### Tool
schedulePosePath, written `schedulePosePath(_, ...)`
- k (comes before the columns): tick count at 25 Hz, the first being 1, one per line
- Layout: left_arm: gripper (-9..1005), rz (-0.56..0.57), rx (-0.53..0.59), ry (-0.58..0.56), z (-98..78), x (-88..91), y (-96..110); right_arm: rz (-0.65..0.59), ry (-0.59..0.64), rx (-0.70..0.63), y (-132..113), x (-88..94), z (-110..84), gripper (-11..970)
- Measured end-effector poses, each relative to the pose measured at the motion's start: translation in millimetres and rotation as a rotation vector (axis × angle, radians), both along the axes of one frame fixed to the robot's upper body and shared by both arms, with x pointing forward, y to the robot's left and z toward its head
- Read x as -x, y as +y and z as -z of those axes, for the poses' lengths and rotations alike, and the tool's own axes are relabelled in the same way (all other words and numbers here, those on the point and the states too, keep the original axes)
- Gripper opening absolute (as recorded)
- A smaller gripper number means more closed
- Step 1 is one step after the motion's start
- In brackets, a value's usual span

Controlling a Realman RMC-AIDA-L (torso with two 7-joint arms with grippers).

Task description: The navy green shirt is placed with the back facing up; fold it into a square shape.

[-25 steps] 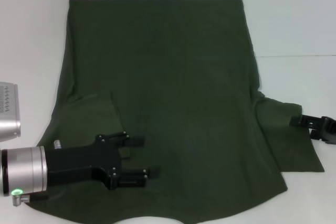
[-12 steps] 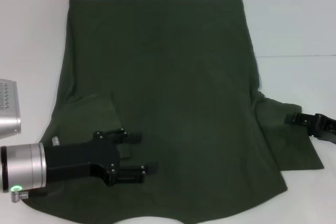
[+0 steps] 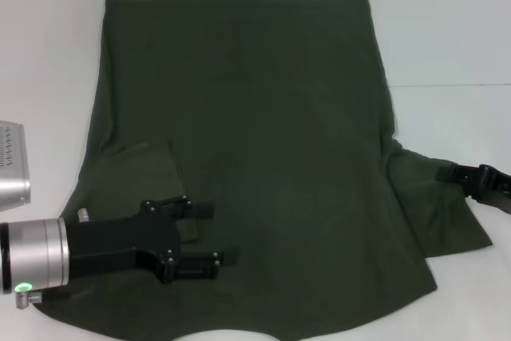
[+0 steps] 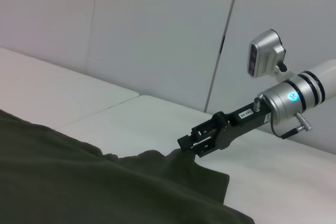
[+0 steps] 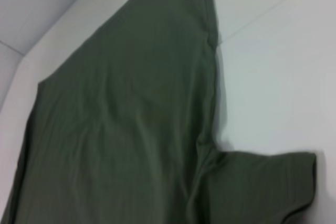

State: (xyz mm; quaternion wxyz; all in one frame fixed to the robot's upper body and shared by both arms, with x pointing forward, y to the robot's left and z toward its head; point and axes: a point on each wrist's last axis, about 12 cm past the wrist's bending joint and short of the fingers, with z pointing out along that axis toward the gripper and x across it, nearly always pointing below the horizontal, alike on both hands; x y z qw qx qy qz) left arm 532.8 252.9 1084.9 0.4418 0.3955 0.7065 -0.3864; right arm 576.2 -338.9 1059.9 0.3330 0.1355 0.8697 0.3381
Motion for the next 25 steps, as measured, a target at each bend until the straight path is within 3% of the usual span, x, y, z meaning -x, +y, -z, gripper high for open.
schedulePosePath(12,876,-0.007,0.002,0.003,0.9,1.3,1.8,0.014,-0.018,-0.037,3.8,2.0,4.9,440)
schedulePosePath(14,876,-0.007,0.002,0.003,1.0,1.4,1.9,0.019,-0.03,-0.041,3.5,2.0,4.5,203)
schedulePosePath(20,876,-0.004,0.0,0.006,1.0,1.4,1.8,0.045,-0.097,-0.068,2.1,4.4,7.7,19)
schedulePosePath(25,875,-0.005,0.0,0.008,1.5,1.9,2.1,0.079,-0.14,-0.05,-0.7,2.1,9.3,19)
